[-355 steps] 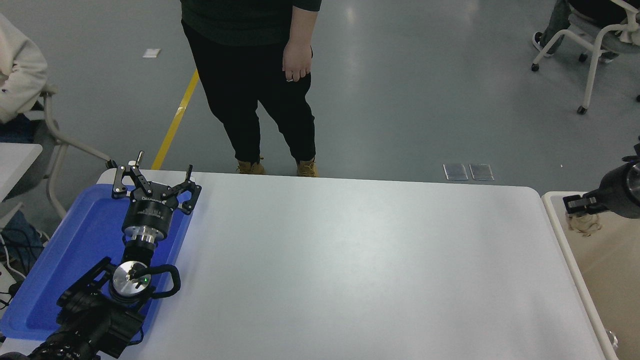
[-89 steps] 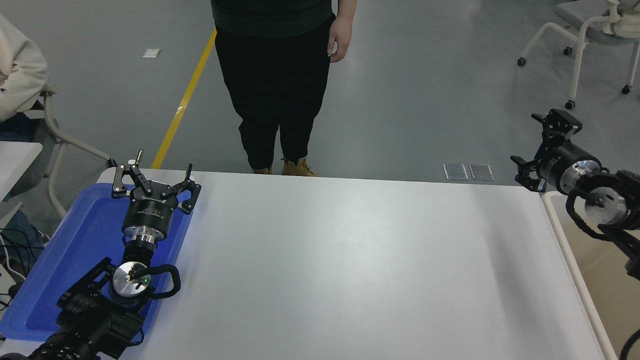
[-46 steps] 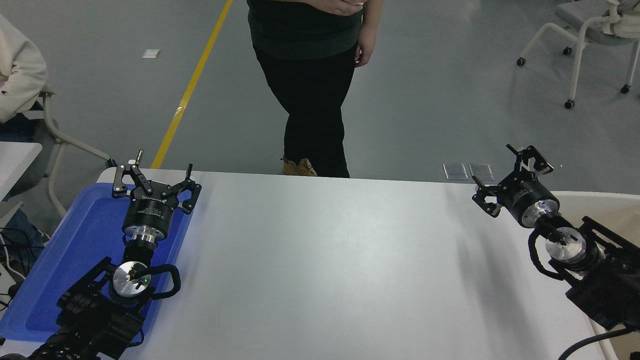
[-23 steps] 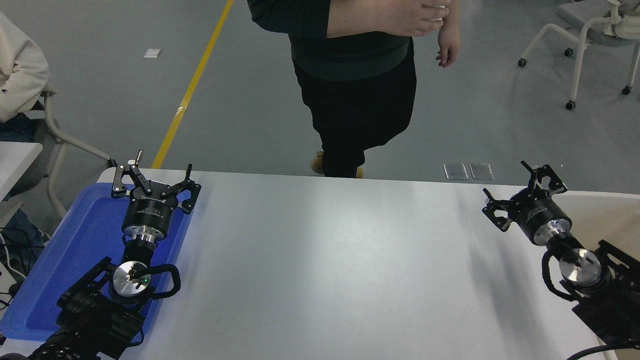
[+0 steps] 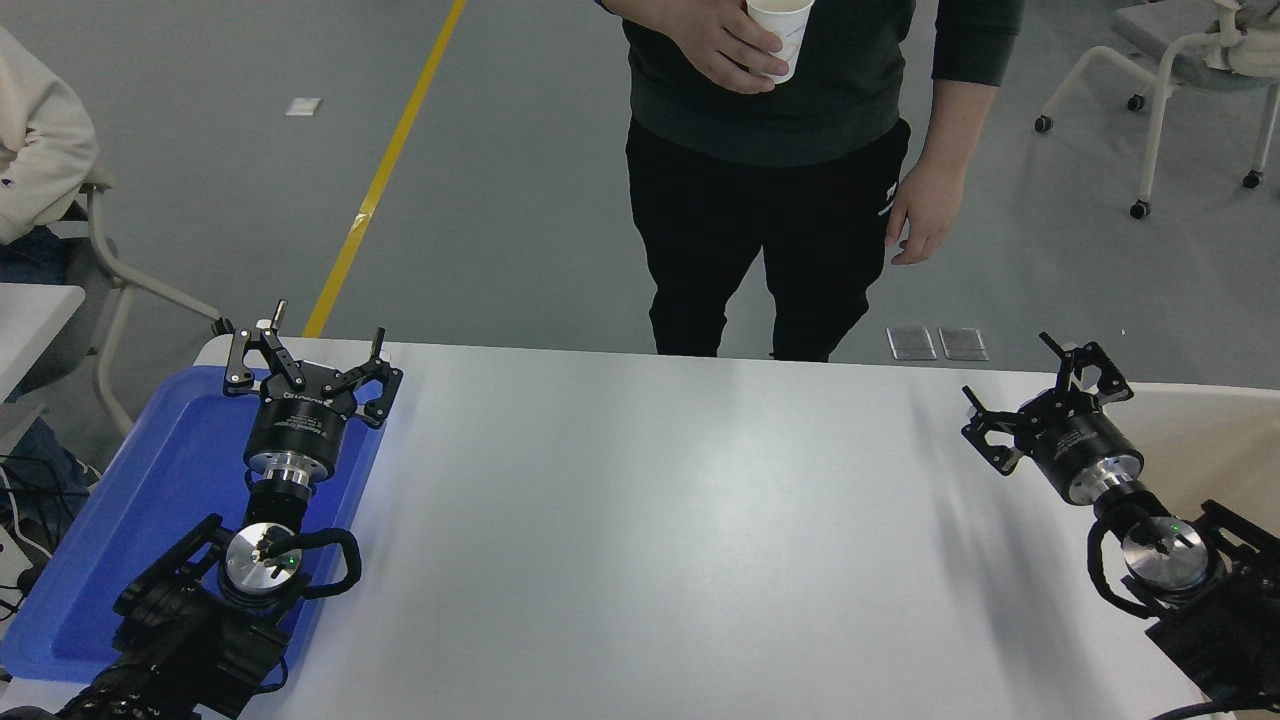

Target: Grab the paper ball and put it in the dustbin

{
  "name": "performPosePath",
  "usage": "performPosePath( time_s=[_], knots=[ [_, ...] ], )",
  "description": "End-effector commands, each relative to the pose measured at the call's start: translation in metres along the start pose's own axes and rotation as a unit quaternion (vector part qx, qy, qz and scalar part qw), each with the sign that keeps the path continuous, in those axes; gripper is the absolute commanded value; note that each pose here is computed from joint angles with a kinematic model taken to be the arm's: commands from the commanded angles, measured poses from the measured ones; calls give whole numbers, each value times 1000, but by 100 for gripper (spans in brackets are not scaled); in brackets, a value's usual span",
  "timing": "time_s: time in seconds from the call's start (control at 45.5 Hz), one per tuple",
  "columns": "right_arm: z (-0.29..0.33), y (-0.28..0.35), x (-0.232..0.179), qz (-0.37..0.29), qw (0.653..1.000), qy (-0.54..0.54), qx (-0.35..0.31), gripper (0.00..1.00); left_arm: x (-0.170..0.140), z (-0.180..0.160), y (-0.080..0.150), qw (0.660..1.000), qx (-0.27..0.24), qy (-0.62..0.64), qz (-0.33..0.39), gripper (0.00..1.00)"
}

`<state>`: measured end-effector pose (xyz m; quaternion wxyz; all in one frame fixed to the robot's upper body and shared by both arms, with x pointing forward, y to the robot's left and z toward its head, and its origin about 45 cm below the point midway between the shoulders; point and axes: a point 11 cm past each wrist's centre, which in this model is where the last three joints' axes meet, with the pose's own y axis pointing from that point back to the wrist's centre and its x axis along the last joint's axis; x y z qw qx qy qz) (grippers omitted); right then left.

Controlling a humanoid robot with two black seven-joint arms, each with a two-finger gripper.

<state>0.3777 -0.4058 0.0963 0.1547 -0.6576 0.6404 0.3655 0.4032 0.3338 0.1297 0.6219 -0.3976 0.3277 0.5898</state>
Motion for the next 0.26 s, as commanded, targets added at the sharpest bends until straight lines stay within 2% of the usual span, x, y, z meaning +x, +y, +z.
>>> performPosePath(
  time_s=[0.0,0.242],
  knots=[
    [-7,5,3,-12,1000,4,2,100,0,0,0,1000,0,0,-1,100],
    [-8,6,5,-8,1000,4,6,100,0,0,0,1000,0,0,0,100]
  ],
)
